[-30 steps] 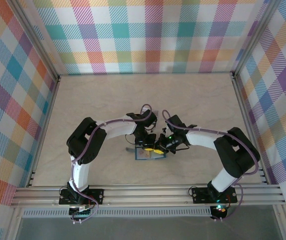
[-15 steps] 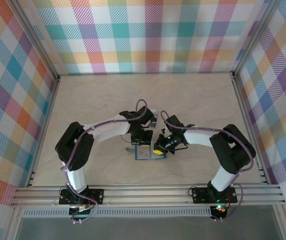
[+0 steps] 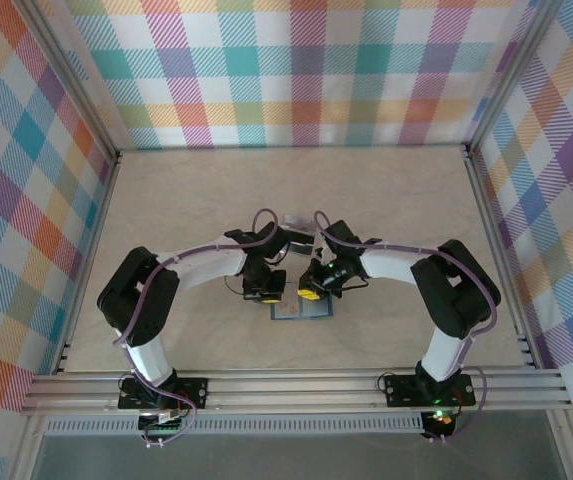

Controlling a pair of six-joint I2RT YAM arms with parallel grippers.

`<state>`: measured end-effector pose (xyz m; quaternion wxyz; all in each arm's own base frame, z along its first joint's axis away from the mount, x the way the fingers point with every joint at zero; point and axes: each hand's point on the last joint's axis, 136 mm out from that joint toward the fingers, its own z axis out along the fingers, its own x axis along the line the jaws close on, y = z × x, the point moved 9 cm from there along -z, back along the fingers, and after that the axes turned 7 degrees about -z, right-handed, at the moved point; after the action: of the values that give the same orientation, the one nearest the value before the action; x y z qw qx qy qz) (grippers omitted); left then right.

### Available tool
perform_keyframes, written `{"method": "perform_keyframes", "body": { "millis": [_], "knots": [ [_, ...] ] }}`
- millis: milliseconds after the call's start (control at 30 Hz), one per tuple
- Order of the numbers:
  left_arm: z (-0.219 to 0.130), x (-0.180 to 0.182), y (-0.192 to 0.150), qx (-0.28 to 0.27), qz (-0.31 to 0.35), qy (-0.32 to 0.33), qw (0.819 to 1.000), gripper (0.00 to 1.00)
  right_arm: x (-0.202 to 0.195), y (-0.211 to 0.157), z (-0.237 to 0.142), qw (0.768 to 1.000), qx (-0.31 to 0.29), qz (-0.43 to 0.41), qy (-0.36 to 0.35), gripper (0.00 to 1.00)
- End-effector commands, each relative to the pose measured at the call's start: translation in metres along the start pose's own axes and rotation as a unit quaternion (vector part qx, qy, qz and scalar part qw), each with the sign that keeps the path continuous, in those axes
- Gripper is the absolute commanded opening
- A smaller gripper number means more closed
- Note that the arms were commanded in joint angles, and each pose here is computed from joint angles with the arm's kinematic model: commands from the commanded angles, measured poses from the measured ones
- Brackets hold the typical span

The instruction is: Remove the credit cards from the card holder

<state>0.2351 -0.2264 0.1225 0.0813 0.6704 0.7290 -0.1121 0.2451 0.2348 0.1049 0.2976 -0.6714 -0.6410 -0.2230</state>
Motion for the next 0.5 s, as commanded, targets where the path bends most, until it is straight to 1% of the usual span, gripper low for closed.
{"method": "perform_keyframes", "body": {
  "millis": [0,200,300,467],
  "knots": [
    [-0.006,0.008,-0.002,-0.002,-0.003,0.005,1.000,0.00,0.004,0.001,0.004,1.000,0.018,-0.012,-0.004,0.18],
    [0.002,0.010,0.000,0.003,-0.006,0.005,1.000,0.00,0.007,0.002,0.011,0.999,0.033,-0.020,-0.012,0.20],
    [0.007,0.011,0.001,0.010,-0.007,0.005,1.000,0.00,0.007,0.003,0.014,0.999,0.035,-0.026,-0.024,0.20],
    [0.012,0.013,0.001,0.015,-0.007,0.007,1.000,0.00,0.008,0.002,0.016,0.999,0.035,-0.029,-0.020,0.20]
  ]
}}
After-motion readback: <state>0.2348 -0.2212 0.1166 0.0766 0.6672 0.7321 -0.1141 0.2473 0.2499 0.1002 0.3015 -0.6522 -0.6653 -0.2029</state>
